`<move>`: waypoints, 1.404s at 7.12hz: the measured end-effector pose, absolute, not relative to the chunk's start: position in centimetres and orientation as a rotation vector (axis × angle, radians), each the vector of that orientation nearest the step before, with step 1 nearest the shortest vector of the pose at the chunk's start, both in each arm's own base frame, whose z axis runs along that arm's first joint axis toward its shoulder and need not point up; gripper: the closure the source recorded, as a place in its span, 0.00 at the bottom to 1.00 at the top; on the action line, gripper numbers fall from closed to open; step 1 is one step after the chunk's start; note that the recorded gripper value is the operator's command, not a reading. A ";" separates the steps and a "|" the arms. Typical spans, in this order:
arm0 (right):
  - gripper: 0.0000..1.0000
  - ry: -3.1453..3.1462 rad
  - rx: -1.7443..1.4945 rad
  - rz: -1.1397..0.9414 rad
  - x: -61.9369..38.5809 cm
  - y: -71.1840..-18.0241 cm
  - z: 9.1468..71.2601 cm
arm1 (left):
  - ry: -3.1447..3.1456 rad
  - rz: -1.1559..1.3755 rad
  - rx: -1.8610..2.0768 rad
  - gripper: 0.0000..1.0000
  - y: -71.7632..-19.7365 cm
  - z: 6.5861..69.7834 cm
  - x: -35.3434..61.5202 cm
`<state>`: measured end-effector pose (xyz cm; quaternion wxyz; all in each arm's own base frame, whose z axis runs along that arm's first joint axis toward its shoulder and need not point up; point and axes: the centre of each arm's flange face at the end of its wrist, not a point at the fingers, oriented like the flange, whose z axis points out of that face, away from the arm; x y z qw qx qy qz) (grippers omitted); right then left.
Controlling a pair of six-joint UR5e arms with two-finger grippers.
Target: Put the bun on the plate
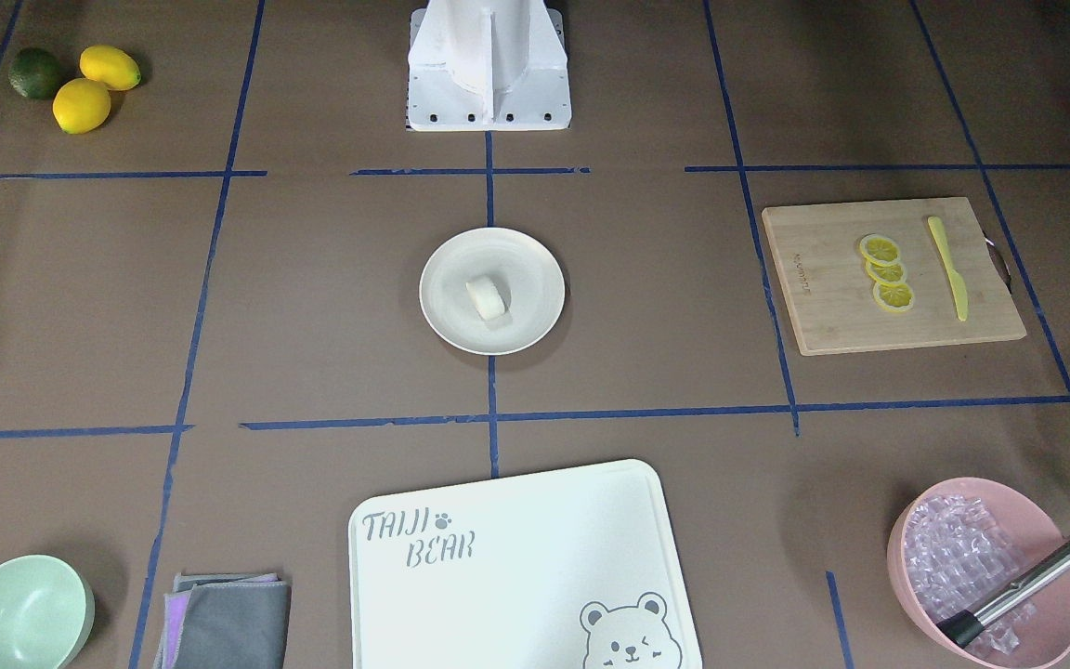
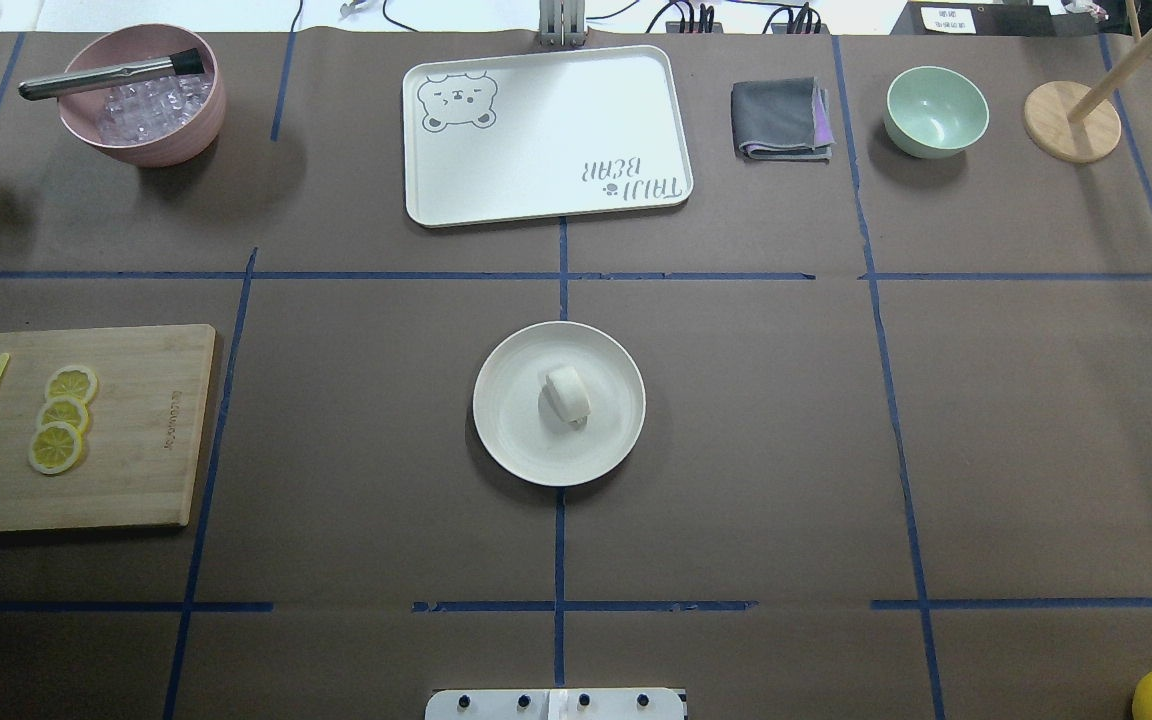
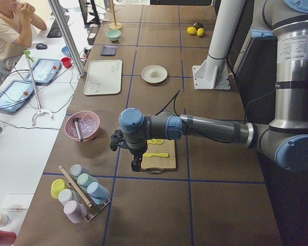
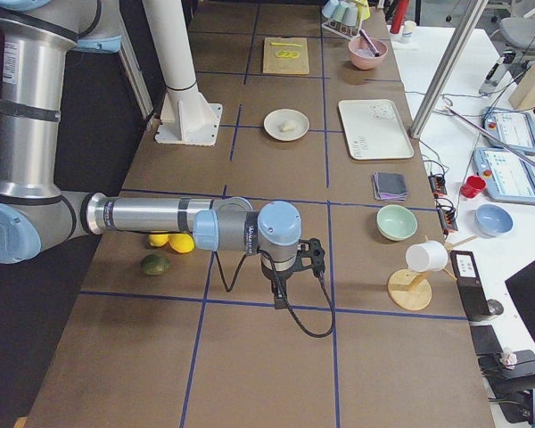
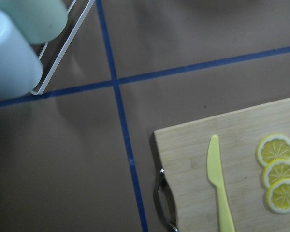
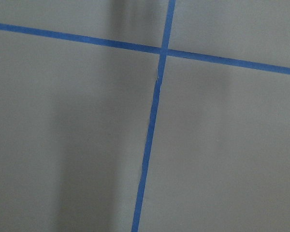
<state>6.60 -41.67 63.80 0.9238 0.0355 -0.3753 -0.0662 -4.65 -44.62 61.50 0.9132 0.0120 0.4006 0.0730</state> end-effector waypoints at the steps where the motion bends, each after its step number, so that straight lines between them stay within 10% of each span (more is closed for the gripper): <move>1: 0.00 -0.772 0.073 -0.136 6.6 -41.7 63.8 | 0.828 0.139 0.009 0.00 -44.0 62.4 -4.9; 10: 0.00 -0.781 0.074 -0.137 6.5 -41.7 63.7 | 0.828 0.118 -0.017 0.00 -43.3 63.9 -5.3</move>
